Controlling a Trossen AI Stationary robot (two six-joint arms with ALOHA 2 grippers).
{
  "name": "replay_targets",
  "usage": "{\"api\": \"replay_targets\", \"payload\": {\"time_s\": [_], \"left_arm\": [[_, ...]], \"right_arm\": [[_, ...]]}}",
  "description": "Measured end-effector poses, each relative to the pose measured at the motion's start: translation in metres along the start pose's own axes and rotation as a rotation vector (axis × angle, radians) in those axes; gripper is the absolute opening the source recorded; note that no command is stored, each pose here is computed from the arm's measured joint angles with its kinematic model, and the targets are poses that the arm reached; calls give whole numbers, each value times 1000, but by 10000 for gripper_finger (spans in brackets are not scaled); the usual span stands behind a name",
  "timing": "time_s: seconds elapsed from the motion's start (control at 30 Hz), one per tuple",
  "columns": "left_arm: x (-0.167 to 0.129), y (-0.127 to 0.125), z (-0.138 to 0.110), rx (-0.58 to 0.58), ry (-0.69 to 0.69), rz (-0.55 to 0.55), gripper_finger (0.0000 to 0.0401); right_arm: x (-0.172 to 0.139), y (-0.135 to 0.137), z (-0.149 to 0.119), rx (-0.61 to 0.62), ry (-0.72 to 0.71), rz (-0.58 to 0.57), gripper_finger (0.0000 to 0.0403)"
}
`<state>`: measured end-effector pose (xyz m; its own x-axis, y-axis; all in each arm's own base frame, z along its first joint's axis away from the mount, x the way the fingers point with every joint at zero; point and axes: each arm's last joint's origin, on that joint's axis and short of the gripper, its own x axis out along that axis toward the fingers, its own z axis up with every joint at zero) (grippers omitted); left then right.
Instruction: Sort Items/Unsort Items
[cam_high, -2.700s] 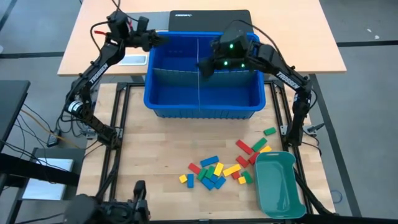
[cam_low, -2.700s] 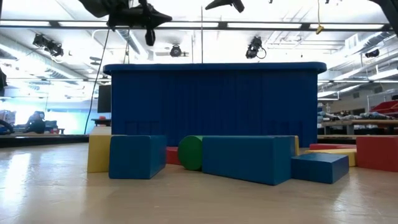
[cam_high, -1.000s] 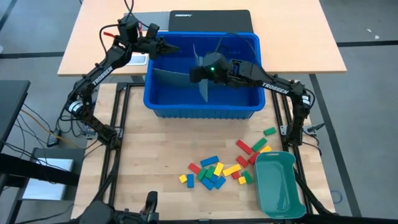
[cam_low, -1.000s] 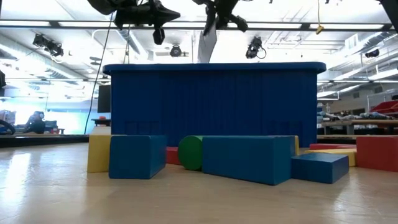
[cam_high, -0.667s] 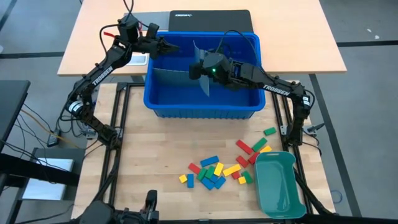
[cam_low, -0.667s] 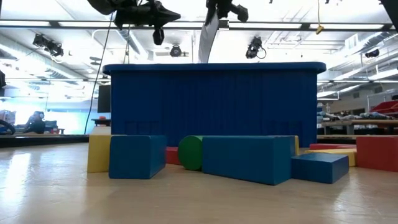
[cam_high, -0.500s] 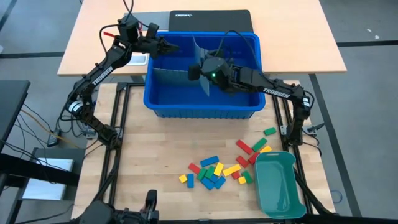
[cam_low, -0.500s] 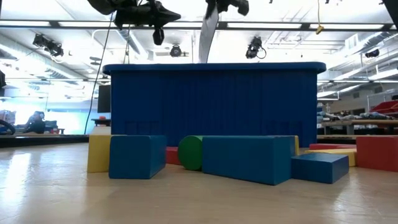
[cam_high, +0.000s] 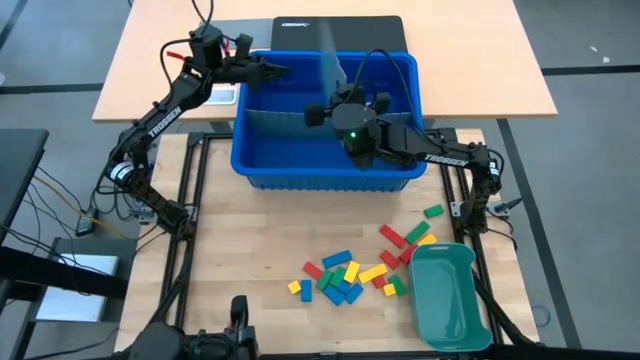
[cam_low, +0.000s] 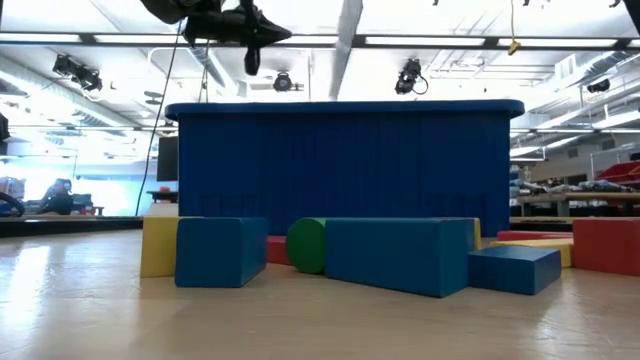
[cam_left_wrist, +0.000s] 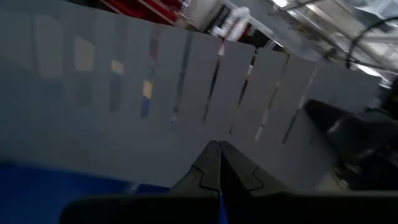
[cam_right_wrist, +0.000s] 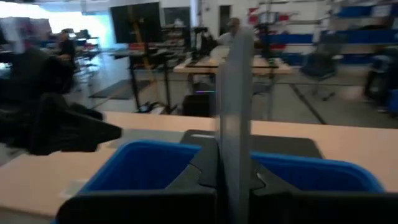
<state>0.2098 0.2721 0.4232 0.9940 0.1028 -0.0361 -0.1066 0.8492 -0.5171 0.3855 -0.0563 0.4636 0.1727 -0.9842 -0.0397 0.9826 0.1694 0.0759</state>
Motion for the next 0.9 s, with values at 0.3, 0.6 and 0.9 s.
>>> {"api": "replay_targets", "payload": {"time_s": [0.3, 0.6, 0.9], "left_arm": [[0, 5, -4, -28, -8, 72, 5], [0, 5, -3, -24, -22, 93, 5], [2, 5, -4, -9, -21, 97, 5]], "right_arm": [[8, -4, -2, -14, -13, -84, 0], [13, -6, -2, -10, -17, -113, 0], [29, -12, -1, -12, -12, -128, 0]]}}
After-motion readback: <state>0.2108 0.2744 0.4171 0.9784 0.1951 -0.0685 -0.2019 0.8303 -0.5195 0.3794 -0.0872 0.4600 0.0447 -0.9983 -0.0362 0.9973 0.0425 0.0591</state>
